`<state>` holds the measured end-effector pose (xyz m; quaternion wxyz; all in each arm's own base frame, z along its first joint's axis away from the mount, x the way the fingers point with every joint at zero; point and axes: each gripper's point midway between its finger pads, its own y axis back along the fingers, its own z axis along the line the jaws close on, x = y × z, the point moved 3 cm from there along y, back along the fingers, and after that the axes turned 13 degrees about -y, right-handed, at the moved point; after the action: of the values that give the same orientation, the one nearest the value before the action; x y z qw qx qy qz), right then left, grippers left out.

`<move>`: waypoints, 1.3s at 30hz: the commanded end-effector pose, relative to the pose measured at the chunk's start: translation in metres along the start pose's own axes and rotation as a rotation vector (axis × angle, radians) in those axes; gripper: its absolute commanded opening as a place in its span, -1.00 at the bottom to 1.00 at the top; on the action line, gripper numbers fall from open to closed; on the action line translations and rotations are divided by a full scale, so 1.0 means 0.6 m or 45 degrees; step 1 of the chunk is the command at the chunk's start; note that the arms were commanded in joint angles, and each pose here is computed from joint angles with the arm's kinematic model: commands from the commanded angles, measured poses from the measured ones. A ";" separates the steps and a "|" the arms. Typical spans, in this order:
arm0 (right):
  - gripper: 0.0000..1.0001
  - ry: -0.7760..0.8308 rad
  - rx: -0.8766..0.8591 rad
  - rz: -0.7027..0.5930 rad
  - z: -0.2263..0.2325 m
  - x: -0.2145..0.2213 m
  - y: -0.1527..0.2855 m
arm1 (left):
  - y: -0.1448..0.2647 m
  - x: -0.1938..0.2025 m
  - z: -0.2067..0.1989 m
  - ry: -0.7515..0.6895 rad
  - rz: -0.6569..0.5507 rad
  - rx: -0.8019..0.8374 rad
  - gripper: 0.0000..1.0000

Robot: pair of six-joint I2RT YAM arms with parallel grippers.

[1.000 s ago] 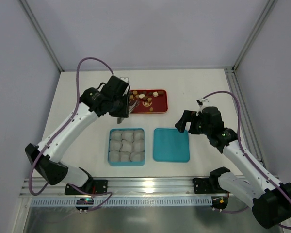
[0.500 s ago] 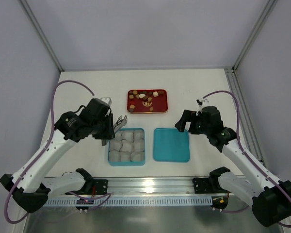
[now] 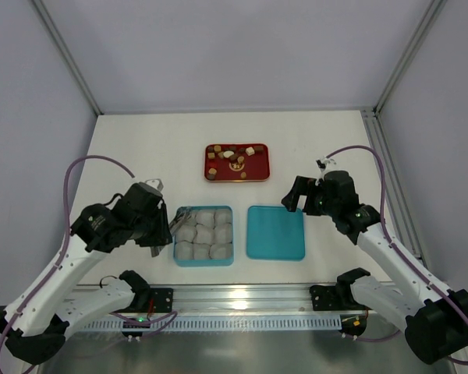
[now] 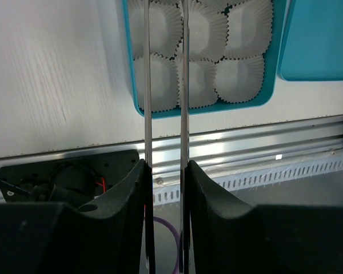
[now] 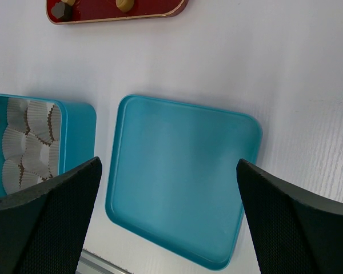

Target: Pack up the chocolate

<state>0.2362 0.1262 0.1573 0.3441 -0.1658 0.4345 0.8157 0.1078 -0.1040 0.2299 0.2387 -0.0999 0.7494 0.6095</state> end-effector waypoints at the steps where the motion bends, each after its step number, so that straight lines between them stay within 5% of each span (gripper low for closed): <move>1: 1.00 0.001 -0.008 -0.037 0.005 -0.010 -0.001 | -0.006 0.005 0.002 0.037 0.000 -0.014 -0.56; 39: 1.00 -0.008 -0.023 -0.016 -0.003 0.007 -0.005 | -0.032 -0.023 -0.004 0.083 -0.054 -0.050 -0.42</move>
<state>0.2307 0.1244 0.1424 0.3371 -0.1540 0.4432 0.8162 0.1192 -0.1088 0.2159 0.2163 -0.1195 0.7426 0.6225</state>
